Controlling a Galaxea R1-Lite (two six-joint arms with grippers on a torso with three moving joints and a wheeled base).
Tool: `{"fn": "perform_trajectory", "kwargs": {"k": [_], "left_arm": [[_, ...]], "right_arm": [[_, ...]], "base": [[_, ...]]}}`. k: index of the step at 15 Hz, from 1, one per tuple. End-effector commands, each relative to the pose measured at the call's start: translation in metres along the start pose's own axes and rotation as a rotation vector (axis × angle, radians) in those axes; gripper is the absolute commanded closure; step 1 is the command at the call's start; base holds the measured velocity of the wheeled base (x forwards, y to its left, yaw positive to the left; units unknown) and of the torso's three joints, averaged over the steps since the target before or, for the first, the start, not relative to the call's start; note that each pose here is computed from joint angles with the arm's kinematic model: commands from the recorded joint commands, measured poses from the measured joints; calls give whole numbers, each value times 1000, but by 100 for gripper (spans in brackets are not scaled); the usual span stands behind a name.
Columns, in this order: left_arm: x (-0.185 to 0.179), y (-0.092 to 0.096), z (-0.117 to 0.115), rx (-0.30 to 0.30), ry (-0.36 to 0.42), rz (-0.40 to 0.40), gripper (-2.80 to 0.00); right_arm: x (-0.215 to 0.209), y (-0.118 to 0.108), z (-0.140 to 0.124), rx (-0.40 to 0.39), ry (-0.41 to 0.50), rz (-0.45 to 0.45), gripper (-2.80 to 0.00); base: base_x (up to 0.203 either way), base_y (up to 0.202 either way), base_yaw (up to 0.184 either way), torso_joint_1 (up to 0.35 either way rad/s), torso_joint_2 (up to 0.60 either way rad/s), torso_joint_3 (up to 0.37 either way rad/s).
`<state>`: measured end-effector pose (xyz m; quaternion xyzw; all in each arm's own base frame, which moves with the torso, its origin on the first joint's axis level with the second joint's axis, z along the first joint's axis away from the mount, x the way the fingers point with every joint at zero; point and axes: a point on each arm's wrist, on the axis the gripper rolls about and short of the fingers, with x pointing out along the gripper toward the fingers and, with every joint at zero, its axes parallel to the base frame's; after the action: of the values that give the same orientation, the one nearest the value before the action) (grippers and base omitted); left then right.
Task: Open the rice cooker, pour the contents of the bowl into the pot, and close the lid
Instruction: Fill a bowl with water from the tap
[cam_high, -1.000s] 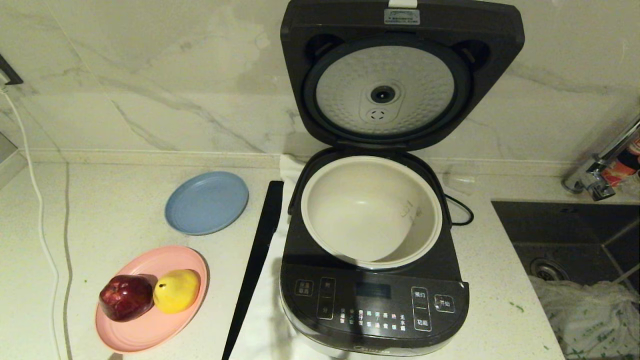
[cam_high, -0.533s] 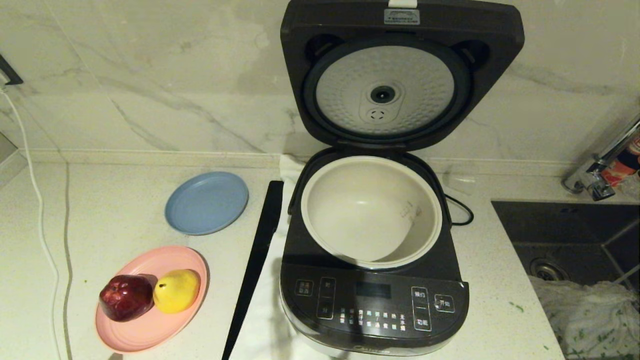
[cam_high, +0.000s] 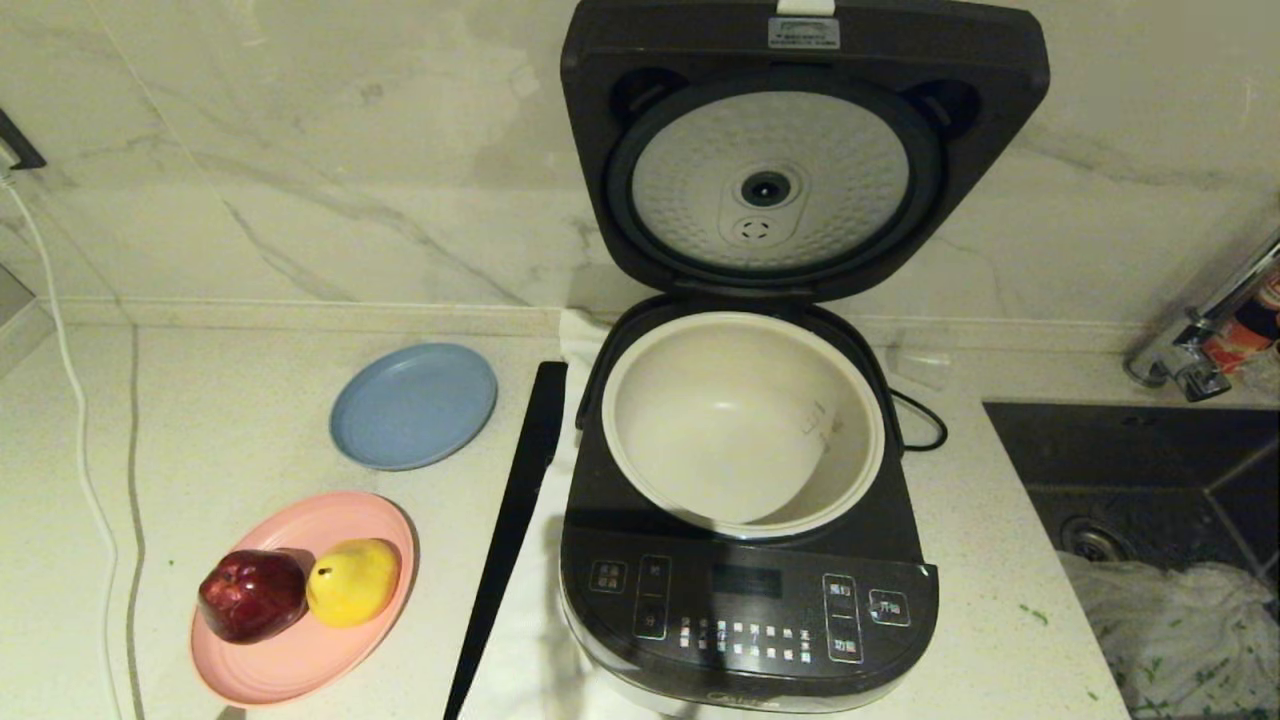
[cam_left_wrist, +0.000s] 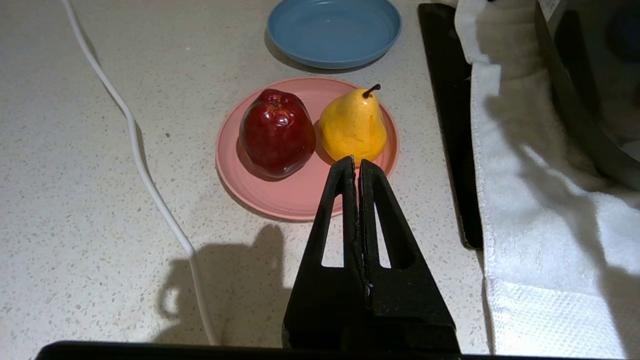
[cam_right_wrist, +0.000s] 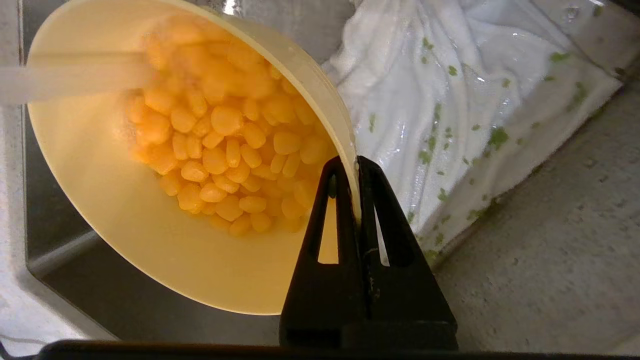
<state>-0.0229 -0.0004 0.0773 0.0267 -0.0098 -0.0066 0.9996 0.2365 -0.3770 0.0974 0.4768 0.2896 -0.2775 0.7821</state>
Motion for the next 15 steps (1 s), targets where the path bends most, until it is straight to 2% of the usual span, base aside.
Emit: {"fn": "perform_trajectory", "kwargs": {"k": [1, 5, 9, 12, 15], "left_arm": [[1, 0, -2, 0, 8, -1, 0], [1, 0, -2, 0, 8, -1, 0], [1, 0, -2, 0, 8, -1, 0], [1, 0, -2, 0, 8, 1, 0], [1, 0, -2, 0, 8, -1, 0]], "right_arm": [[10, 3, 1, -6, 10, 10, 0], [18, 6, 4, 2, 11, 15, 0], [1, 15, -6, 1, 74, -4, 0], [-15, 26, -27, -61, 148, -15, 0], [-31, 49, -56, -110, 194, -11, 0]], "base": [[0, 0, 0, 0, 0, 0], [0, 0, 0, 0, 0, 0], [0, 0, 0, 0, 0, 0], [0, 0, 0, 0, 0, 0], [0, 0, 0, 0, 0, 0]]}}
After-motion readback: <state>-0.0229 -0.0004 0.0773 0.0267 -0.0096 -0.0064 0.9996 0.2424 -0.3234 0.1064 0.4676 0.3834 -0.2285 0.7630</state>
